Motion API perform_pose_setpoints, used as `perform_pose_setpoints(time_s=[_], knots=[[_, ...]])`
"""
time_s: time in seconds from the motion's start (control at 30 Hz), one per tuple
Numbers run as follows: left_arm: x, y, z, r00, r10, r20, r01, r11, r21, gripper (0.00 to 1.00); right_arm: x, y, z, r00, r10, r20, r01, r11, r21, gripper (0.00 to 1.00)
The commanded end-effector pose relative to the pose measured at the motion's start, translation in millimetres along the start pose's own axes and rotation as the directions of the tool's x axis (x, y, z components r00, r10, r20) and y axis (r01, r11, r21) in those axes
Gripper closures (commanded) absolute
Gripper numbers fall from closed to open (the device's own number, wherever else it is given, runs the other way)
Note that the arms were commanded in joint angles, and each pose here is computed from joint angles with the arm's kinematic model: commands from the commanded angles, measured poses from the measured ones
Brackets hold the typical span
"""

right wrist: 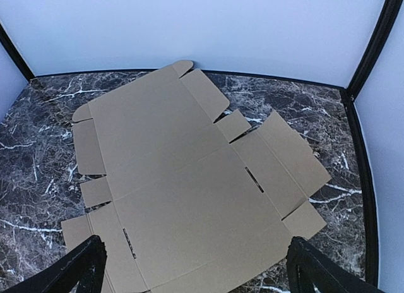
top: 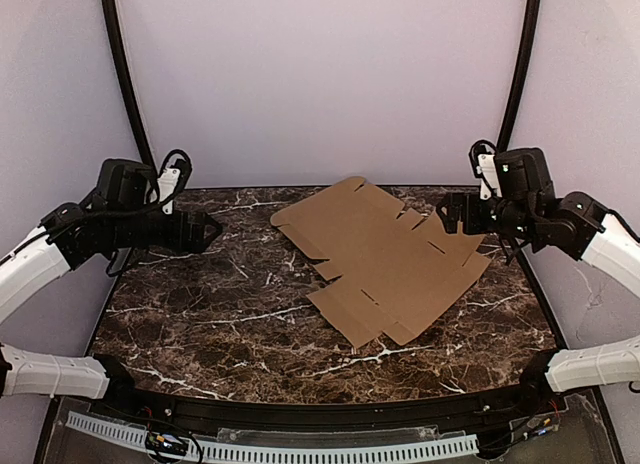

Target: Fold the paper box

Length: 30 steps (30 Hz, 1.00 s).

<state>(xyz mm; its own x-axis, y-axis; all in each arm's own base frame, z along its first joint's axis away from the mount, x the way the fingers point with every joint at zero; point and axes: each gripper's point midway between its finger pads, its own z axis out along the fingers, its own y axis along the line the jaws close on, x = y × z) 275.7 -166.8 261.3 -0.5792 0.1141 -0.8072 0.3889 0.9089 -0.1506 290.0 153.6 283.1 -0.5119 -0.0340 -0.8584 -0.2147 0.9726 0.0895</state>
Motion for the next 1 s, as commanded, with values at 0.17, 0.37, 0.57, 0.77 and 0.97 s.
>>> perform_pose_setpoints(time_s=[0.17,0.37,0.57,0.77,0.97], knots=[[19.0,12.0,-9.1,0.999,0.045,-0.018,-0.046,0.998,-0.05,0.0,35.0,-9.6,1.1,0.991,0.06,-0.121,-0.053,0.997,0.053,0.02],[25.1,20.8,-20.4,0.999,0.053,0.015,-0.051,0.995,-0.084,0.0,64.3,-2.5,22.5,0.961,0.067,-0.27,-0.058,0.997,0.041,0.01],[28.2,25.4,-30.5,0.998,0.059,0.036,-0.055,0.994,-0.099,0.0,103.6,-13.1,36.3,0.889,0.231,-0.395,-0.224,0.973,0.065,0.01],[37.4,30.6,-29.7,0.997,0.067,0.041,-0.062,0.991,-0.117,0.0,150.2,-23.1,40.2,0.779,0.421,-0.464,-0.415,0.902,0.121,0.01],[42.9,30.5,-27.1,0.998,0.051,0.024,-0.048,0.992,-0.113,0.0,175.1,-25.0,42.9,0.683,0.578,-0.447,-0.588,0.798,0.133,0.01]])
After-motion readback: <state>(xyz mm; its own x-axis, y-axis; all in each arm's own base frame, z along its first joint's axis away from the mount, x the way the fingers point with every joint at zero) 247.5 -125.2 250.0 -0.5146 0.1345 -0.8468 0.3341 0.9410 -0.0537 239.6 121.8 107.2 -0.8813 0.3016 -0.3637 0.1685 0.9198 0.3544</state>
